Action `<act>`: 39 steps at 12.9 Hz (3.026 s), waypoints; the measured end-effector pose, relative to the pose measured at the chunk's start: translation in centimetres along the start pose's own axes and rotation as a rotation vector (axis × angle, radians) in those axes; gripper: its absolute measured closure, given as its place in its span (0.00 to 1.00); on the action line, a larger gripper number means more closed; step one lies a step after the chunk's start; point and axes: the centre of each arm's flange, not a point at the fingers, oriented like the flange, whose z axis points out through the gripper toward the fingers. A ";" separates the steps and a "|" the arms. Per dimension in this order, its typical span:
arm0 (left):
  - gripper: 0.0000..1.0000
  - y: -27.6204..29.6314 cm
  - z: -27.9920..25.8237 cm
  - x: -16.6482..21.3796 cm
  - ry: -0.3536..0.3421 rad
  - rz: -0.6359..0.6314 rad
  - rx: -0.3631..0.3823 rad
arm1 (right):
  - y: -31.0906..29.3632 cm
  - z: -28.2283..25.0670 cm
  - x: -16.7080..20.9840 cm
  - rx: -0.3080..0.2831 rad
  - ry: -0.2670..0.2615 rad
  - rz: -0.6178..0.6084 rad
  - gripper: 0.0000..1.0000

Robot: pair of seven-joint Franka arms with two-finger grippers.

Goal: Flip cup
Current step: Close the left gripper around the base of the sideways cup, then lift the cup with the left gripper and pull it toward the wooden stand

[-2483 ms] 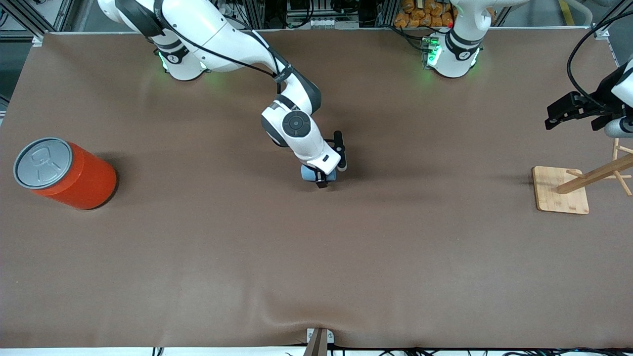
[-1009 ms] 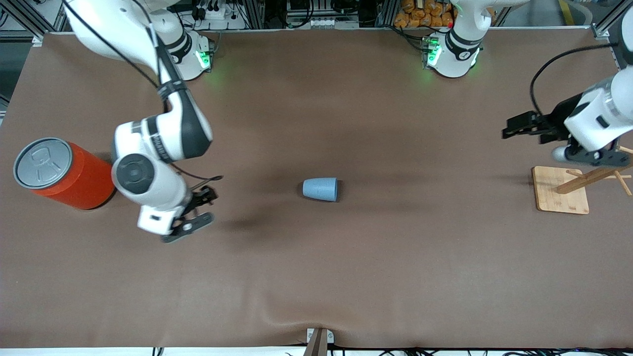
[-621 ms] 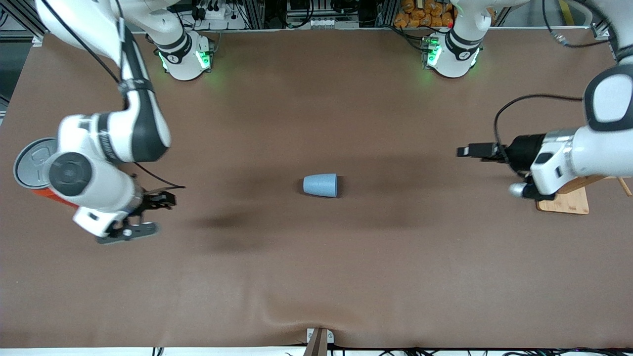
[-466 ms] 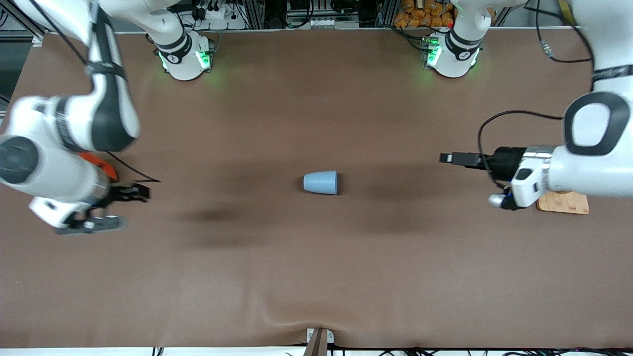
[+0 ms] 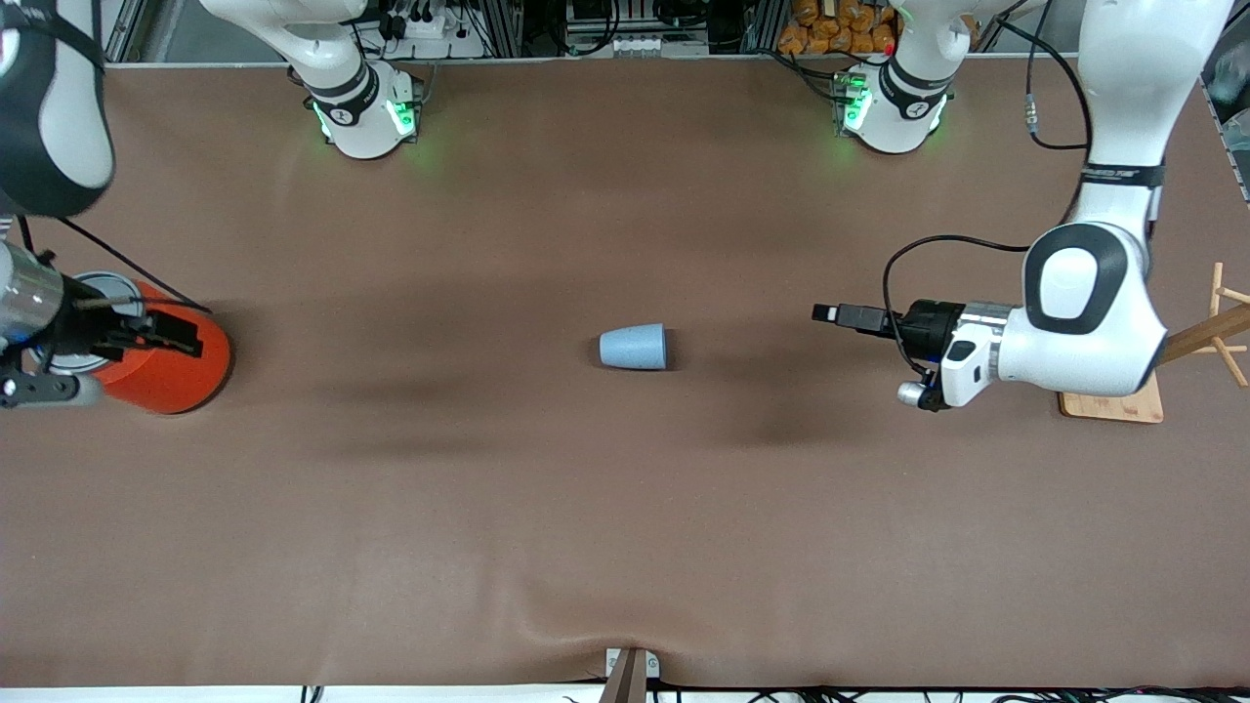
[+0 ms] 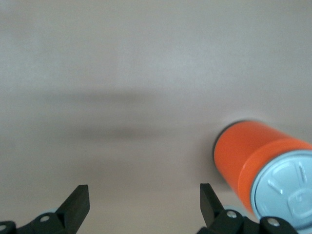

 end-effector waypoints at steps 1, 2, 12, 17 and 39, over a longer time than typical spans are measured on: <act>0.00 -1.3 1.4 -0.1 0.013 0.002 -0.043 | -0.8 -1.2 -1.1 0.001 -0.009 0.004 0.00; 0.00 -2.5 3.1 -0.3 0.028 0.003 -0.073 | -1.8 -2.6 -2.2 0.001 -0.009 0.001 0.00; 0.00 -4.7 19.5 2.3 0.117 0.009 -0.285 | -0.5 -6.1 -5.5 -0.003 -0.016 0.039 0.00; 0.00 -4.1 22.4 2.9 0.132 0.010 -0.270 | -0.2 -6.4 -5.4 -0.003 0.008 0.043 0.00; 0.90 -4.0 26.7 7.1 0.155 -0.004 -0.332 | -0.4 -6.1 -5.2 -0.003 0.013 0.041 0.00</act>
